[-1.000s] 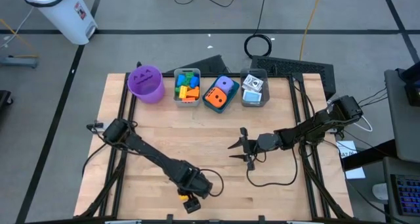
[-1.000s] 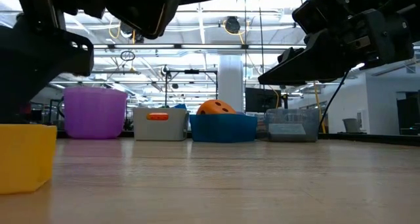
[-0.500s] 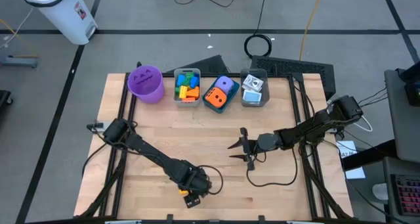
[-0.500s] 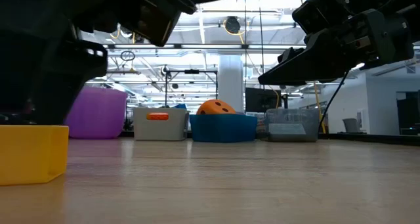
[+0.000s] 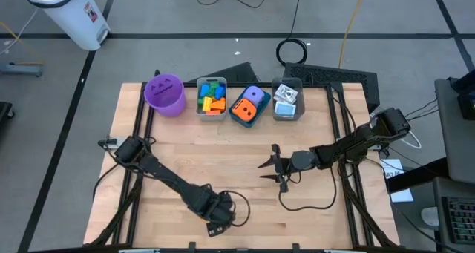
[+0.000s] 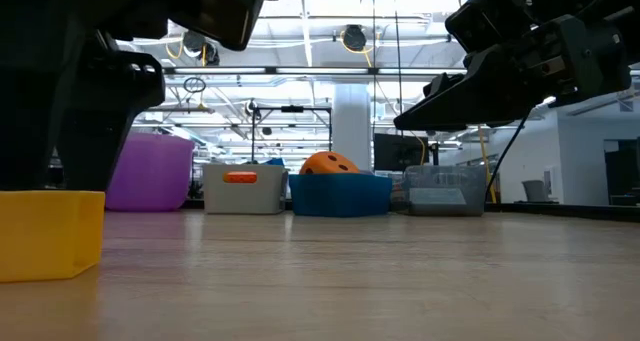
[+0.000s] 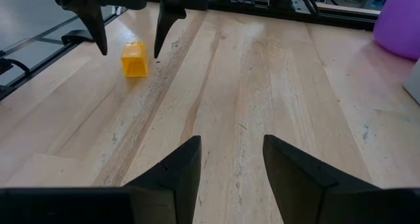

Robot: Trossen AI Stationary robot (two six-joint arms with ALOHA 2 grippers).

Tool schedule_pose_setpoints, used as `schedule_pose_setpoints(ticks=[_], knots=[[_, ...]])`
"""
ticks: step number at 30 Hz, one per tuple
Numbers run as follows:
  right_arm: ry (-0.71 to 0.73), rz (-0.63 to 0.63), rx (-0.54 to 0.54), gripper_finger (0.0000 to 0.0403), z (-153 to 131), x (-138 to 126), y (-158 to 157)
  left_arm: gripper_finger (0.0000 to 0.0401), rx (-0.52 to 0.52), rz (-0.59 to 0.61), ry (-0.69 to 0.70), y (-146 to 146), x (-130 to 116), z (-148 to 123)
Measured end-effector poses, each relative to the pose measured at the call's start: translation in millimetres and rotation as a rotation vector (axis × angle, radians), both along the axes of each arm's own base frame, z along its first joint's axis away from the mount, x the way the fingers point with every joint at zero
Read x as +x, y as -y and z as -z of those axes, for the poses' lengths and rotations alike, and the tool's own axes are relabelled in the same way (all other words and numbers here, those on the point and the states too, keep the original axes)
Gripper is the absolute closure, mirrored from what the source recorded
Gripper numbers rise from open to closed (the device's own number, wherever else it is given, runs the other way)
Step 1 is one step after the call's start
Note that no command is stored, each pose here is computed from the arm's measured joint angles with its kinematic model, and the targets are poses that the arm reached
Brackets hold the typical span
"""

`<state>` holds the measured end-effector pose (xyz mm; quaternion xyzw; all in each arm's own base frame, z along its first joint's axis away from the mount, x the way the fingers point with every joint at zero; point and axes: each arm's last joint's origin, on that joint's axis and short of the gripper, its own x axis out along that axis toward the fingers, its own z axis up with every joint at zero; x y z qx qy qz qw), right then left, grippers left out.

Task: Pick & Place Toys
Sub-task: Put the yellow game piece into the gray bin

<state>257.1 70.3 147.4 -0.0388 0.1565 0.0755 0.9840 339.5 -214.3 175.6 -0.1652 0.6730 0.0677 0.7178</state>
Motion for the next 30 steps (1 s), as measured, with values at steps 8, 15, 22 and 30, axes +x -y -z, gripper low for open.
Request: schedule_pose_setpoints(ticks=[8,15,22,30], knots=[[0.000,0.000,0.000,0.0248,0,0,0,0.0080,0.010,-0.021,0.005,1,-1,0],[-0.005,0.002,-0.002,0.0248,1,0,0,0.0080,0.025,-0.023,-0.023,-1,-7,13],[-0.005,0.003,-0.005,0.0248,1,0,0,0.0080,0.039,-0.016,-0.049,-4,-12,21],[-0.005,0.003,-0.005,0.0248,1,0,0,0.0127,0.042,-0.016,-0.054,-5,-13,22]])
